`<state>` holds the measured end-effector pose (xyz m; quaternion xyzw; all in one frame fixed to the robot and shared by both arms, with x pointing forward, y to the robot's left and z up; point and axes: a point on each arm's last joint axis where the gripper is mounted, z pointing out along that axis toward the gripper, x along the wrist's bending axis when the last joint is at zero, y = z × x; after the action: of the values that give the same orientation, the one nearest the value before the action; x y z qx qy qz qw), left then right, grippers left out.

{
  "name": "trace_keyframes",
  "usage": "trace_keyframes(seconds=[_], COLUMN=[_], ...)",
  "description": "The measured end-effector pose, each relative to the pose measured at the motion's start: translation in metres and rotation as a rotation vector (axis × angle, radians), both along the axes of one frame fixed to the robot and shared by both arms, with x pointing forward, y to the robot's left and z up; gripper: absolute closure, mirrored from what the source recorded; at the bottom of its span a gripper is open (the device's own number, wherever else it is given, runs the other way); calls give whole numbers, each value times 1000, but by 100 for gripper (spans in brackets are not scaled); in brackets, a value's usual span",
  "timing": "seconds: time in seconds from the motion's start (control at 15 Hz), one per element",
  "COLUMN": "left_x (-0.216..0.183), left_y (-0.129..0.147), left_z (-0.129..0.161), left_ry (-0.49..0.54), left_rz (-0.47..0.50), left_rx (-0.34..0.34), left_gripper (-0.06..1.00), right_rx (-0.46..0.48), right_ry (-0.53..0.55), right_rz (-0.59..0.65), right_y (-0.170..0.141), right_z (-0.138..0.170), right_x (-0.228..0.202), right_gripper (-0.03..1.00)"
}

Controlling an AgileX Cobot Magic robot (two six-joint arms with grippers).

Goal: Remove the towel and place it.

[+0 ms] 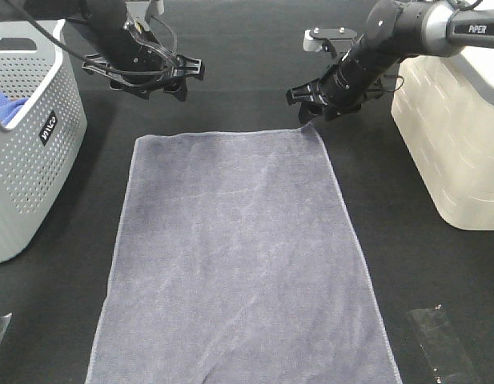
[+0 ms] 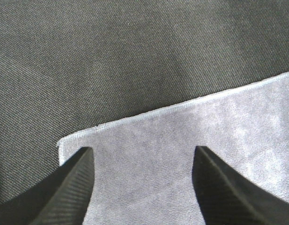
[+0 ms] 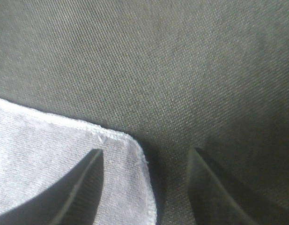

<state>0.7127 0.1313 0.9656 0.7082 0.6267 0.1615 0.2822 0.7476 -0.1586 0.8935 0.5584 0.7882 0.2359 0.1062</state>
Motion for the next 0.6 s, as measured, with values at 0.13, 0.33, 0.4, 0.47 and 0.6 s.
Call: trace_keyframes(seconds=[0.13, 0.33, 0.4, 0.47, 0.6], left_x=[0, 0, 0, 0, 0], left_y=[0, 0, 0, 0, 0], left_z=[0, 0, 0, 0, 0], left_ry=[2, 6, 6, 6, 6], left_rz=[0, 0, 0, 0, 0], left_rx=[1, 2, 2, 2, 2], left_gripper=[36, 36, 36, 36, 36], right_rx=[4, 7, 8, 7, 13], right_ry=[-10, 22, 27, 35, 33], right_rz=[-5, -11, -12, -13, -17], right_y=[0, 1, 1, 1, 1], right_z=[-3, -21, -24, -28, -32], right_x=[1, 1, 1, 1, 2], right_gripper=[49, 49, 50, 52, 58])
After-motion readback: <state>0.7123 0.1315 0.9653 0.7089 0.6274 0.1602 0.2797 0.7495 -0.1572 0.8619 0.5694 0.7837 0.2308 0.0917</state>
